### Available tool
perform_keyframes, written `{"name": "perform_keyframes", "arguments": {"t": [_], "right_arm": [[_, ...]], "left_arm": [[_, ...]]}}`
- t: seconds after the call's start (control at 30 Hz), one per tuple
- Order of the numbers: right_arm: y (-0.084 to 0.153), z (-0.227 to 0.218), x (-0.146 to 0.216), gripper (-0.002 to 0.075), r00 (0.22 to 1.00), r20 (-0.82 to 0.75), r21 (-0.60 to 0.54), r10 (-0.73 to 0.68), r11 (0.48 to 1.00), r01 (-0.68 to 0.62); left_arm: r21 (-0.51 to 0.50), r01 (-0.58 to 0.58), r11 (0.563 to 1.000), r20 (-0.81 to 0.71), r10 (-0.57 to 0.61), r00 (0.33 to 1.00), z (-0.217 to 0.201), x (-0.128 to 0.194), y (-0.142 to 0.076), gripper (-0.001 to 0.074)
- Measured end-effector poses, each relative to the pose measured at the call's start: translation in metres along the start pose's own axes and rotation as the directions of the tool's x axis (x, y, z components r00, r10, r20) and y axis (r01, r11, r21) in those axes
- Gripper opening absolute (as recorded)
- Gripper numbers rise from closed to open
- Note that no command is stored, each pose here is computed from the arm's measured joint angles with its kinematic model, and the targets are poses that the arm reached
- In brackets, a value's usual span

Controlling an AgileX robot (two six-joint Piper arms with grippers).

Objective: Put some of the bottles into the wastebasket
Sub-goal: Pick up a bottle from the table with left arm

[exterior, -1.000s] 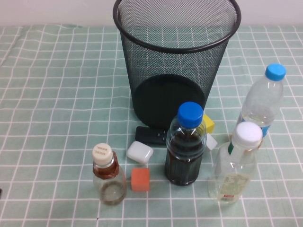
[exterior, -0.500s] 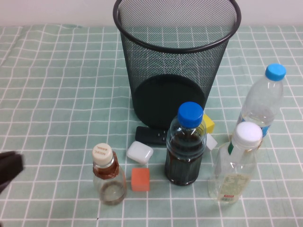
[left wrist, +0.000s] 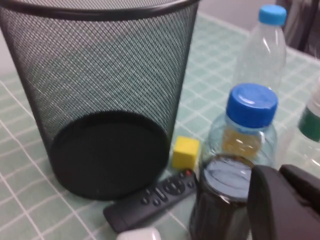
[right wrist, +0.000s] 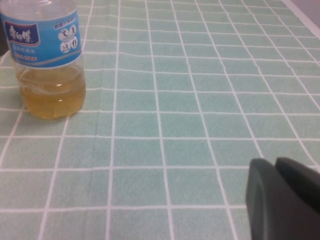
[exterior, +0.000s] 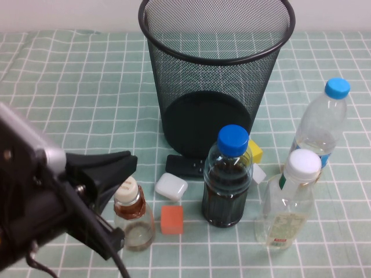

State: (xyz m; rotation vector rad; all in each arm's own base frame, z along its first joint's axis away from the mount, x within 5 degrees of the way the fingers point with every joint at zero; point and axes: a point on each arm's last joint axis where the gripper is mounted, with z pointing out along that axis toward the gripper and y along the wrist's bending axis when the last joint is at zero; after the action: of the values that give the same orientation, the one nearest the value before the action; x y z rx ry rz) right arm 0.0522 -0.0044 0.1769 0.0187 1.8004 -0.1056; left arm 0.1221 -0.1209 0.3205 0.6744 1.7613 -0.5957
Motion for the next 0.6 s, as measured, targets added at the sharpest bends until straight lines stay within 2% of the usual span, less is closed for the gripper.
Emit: {"name": "perform_keyframes", "arguments": {"t": [0.2, 0.3, 0.37, 0.53, 0.6], "right_arm": [[0.000, 0.000, 0.000, -0.0007, 1.000, 0.000, 0.000, 0.000, 1.000, 0.000], [0.000, 0.000, 0.000, -0.0007, 1.000, 0.000, 0.000, 0.000, 1.000, 0.000], [0.000, 0.000, 0.000, -0.0007, 1.000, 0.000, 0.000, 0.000, 1.000, 0.000], [0.000, 0.000, 0.000, -0.0007, 1.000, 0.000, 0.000, 0.000, 1.000, 0.000], [0.000, 0.000, 0.000, -0.0007, 1.000, 0.000, 0.000, 0.000, 1.000, 0.000]], "left_arm": [[-0.063, 0.023, 0.998, 0.205, -0.010, 0.979, 0.005, 0.044, 0.009, -0.0001], [-0.084, 0.027, 0.996, 0.288, -0.002, 0.958, 0.004, 0.052, 0.012, 0.0048], [-0.087, 0.026, 0.996, 0.302, 0.001, 0.953, 0.005, 0.053, 0.012, 0.0134], [-0.090, 0.039, 0.995, 0.270, -0.014, 0.963, 0.015, 0.059, 0.013, 0.0433], [-0.094, 0.042, 0.995, 0.243, -0.018, 0.970, 0.022, 0.063, 0.014, 0.0500]]}}
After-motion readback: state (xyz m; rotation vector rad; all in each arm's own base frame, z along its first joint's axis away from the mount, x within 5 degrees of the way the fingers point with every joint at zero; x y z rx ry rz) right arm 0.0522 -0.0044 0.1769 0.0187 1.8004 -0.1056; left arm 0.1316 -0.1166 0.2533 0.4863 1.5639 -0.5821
